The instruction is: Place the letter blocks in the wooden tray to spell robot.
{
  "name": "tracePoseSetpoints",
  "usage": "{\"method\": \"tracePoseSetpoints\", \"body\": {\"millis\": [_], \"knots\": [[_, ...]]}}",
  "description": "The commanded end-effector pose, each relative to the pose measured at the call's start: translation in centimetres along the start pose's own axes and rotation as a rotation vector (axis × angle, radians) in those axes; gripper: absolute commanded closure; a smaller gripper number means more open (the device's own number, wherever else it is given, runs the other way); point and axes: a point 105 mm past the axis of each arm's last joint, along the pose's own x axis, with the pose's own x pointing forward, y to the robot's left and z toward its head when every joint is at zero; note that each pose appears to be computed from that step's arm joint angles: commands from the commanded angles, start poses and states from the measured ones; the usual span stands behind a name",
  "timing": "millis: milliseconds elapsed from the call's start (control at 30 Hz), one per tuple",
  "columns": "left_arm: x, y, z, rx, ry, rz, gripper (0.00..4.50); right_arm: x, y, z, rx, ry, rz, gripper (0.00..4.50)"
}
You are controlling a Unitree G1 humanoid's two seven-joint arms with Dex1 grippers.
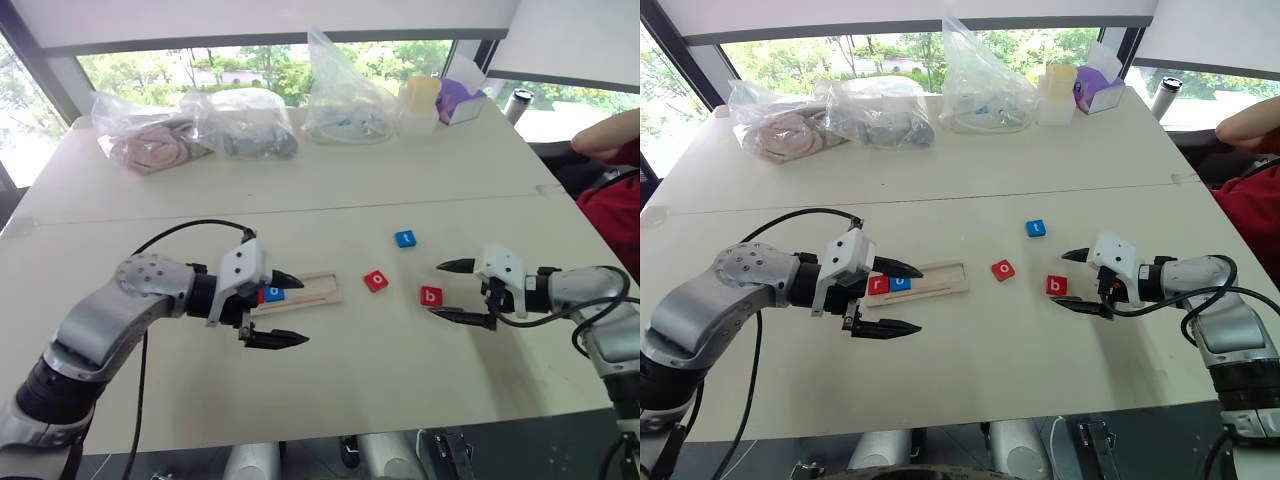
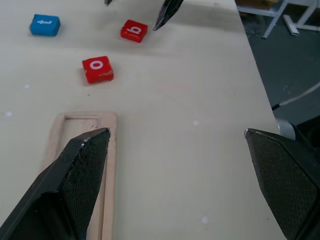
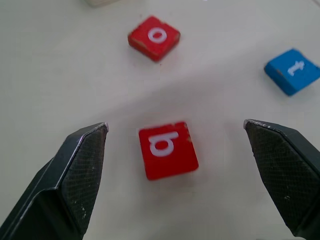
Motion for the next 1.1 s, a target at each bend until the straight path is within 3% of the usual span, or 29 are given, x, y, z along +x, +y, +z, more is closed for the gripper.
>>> {"method": "tracePoseSetpoints", "body": {"millis": [33,133,200,267,400,533,667,767,833,933,1100], "knots": [[-1.0,0.5,0.8,0.033,-0.003,0.045,0.00,0.3,-0.5,0.3,-0.010,-0.028,0.020,0.02],[-1.4,1.0,0.6,0.027,0.002,0.073,0.00,1.1,-0.5,-0.1,-0.041,-0.020,0.038,0.02],[-1.8,1.4,0.2,0.020,0.019,0.093,0.00,1.6,-0.6,0.2,-0.038,-0.046,0.040,0.54],[-2.6,1.8,-0.2,0.007,0.039,0.119,0.00,1.9,-0.5,0.4,-0.040,-0.054,0.047,1.28],[-3.3,2.3,-0.5,0.000,0.051,0.146,0.00,2.0,-0.5,0.4,-0.033,-0.048,0.039,3.31],[-4.6,3.1,-0.9,-0.001,0.075,0.194,0.00,2.2,-0.5,1.2,-0.034,-0.044,0.043,3.29],[-6.3,3.7,-1.2,-0.013,0.096,0.237,0.00,3.9,-0.1,6.2,-0.064,-0.155,0.079,3.29],[-7.8,3.3,-1.9,-0.047,0.141,0.258,0.00,6.5,0.8,11.6,-0.115,-0.265,0.132,3.29],[-8.9,3.2,-2.5,-0.063,0.179,0.281,0.00,8.5,1.8,13.6,-0.150,-0.282,0.185,3.29],[-9.5,2.6,-2.8,-0.082,0.190,0.296,0.00,11.3,3.5,14.9,-0.205,-0.271,0.283,3.29],[-9.2,1.5,-3.1,-0.103,0.178,0.308,0.00,14.5,5.3,14.4,-0.251,-0.207,0.426,3.29]]}}
